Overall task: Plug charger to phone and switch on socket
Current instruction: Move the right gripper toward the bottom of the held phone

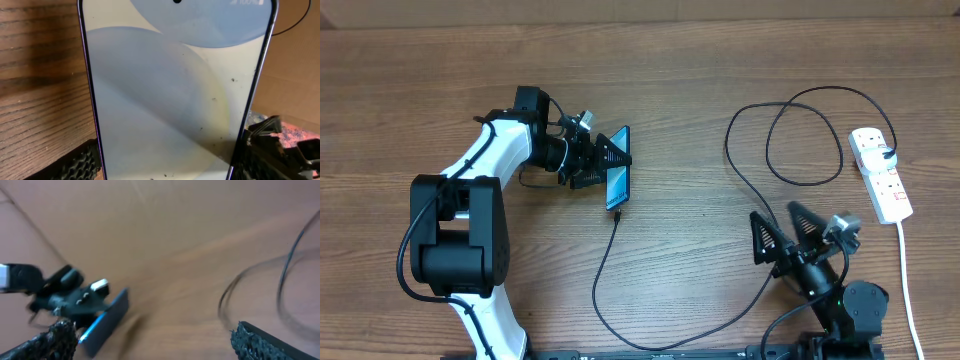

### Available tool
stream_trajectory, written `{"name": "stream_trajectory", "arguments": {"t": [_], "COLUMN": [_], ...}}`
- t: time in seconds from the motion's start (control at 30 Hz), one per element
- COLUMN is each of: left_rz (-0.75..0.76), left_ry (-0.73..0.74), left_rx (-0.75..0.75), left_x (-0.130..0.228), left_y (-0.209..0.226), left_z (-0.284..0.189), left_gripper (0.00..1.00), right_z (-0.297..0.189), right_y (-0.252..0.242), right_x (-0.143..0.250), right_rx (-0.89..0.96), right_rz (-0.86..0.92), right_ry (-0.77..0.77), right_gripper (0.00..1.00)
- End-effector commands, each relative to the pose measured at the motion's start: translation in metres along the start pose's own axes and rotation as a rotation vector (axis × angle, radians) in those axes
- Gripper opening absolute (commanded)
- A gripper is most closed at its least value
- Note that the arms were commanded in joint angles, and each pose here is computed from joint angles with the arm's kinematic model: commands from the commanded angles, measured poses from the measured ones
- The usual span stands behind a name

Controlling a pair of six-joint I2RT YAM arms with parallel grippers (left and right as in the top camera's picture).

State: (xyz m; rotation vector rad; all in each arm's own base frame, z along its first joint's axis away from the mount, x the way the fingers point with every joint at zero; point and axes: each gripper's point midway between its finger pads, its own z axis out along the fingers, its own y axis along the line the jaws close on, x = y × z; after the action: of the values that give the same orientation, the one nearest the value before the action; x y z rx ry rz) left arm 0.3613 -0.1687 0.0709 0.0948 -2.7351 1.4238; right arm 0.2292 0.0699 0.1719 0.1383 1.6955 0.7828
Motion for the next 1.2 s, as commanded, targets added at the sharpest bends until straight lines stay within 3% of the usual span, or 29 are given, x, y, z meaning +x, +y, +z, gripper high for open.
{"name": "stream_trajectory", "arguments": {"t": [0.0, 0.2, 0.3, 0.43, 0.5, 0.53, 0.8, 0.9, 1.17], "left_rz": [0.014, 0.018, 0.022, 0.022, 0.022, 0.021, 0.02, 0.018, 0.018], "left_ry": [0.011, 0.009, 0.007, 0.008, 0.008, 0.008, 0.009, 0.01, 0.01], "left_rx": [0.062, 0.062, 0.062, 0.062, 0.062, 0.062, 0.062, 0.061, 0.061], "left_x": [0.001, 0.0, 0.0, 0.0, 0.0, 0.0, 0.0, 0.001, 0.001], "left_y": [-0.007, -0.007, -0.007, -0.007, -0.007, -0.007, -0.007, -0.007, -0.007], "left_z": [0.0, 0.0, 0.0, 0.0, 0.0, 0.0, 0.0, 0.0, 0.0], "left_gripper": [0.74, 0.74, 0.74, 0.74, 0.74, 0.74, 0.75, 0.75, 0.75], "right_z": [-0.014, -0.005, 0.013, 0.051, 0.076, 0.082, 0.155, 0.176, 0.207], "right_y": [0.054, 0.077, 0.074, 0.071, 0.067, 0.064, 0.086, 0.093, 0.112], "right_x": [-0.049, -0.093, -0.102, -0.101, -0.085, -0.076, 0.059, 0.094, 0.144], "right_rx": [-0.086, 0.037, 0.125, 0.112, 0.053, 0.053, -0.03, -0.021, -0.014], "right_rz": [0.068, 0.029, 0.085, 0.216, 0.241, 0.252, 0.143, 0.131, 0.015], "right_ry": [0.009, 0.222, 0.423, 0.608, 0.692, 0.724, 1.045, 1.065, 1.02], "right_gripper": [1.0, 1.0, 1.0, 0.96, 0.83, 0.81, 0.79, 0.78, 0.78]}}
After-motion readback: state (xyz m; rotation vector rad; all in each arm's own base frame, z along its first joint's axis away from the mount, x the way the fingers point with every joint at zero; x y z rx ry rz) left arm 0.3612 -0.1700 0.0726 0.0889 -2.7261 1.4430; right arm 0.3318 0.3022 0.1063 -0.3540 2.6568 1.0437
